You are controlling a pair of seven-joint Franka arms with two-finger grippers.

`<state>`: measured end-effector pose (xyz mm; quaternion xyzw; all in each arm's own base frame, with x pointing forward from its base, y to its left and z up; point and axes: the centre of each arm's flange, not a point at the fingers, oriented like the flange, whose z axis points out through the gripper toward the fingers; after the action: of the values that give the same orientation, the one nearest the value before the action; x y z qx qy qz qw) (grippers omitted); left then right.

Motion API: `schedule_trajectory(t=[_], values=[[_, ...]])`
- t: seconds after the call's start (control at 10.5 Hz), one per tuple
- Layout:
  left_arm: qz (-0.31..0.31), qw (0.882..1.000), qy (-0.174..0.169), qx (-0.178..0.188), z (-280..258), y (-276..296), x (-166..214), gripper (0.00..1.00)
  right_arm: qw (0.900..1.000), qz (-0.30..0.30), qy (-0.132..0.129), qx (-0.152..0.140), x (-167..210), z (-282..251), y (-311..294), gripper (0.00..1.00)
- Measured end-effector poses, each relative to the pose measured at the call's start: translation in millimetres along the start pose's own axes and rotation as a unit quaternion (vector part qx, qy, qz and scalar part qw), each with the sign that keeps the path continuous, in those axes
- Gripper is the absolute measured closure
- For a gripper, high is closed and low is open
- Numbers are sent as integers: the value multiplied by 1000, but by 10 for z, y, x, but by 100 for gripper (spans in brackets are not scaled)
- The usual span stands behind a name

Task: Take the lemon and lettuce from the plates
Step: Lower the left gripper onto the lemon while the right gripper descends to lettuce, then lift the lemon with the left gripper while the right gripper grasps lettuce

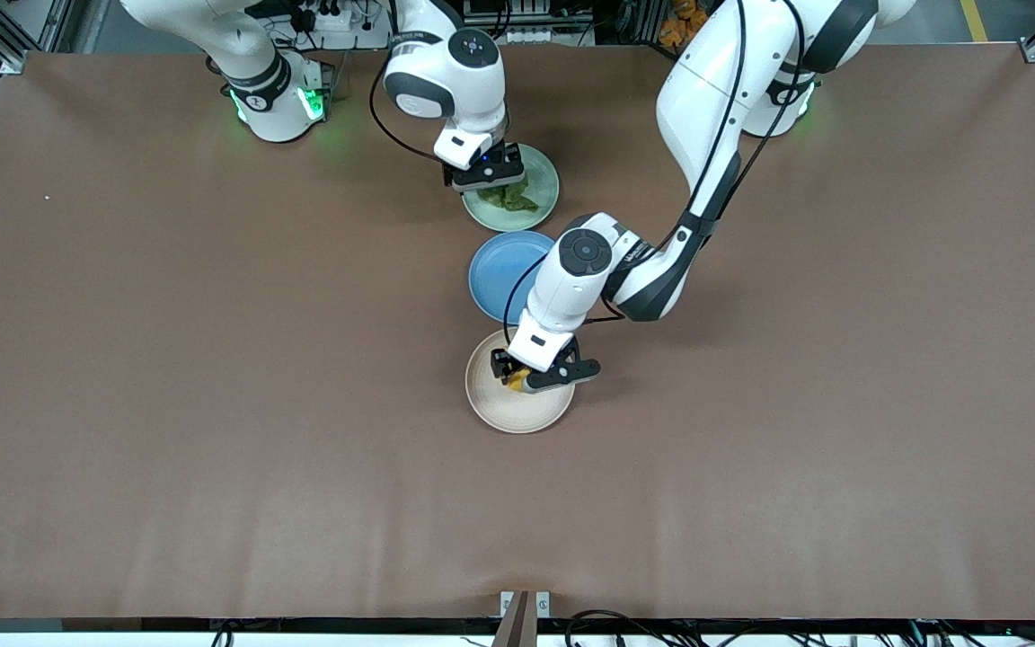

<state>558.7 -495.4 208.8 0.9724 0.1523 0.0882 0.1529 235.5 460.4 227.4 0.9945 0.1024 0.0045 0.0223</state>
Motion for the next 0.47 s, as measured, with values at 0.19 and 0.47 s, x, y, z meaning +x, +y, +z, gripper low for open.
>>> schedule_trajectory(t=[0.19, 0.47], values=[[0, 1000, 1, 0, -6, 2, 9, 37, 1000, 27, -5, 7, -48, 121, -112, 5], [-5, 1000, -2, 18, -172, 4, 164, 37, 999, 51, -13, 14, -134, 197, -287, 7]])
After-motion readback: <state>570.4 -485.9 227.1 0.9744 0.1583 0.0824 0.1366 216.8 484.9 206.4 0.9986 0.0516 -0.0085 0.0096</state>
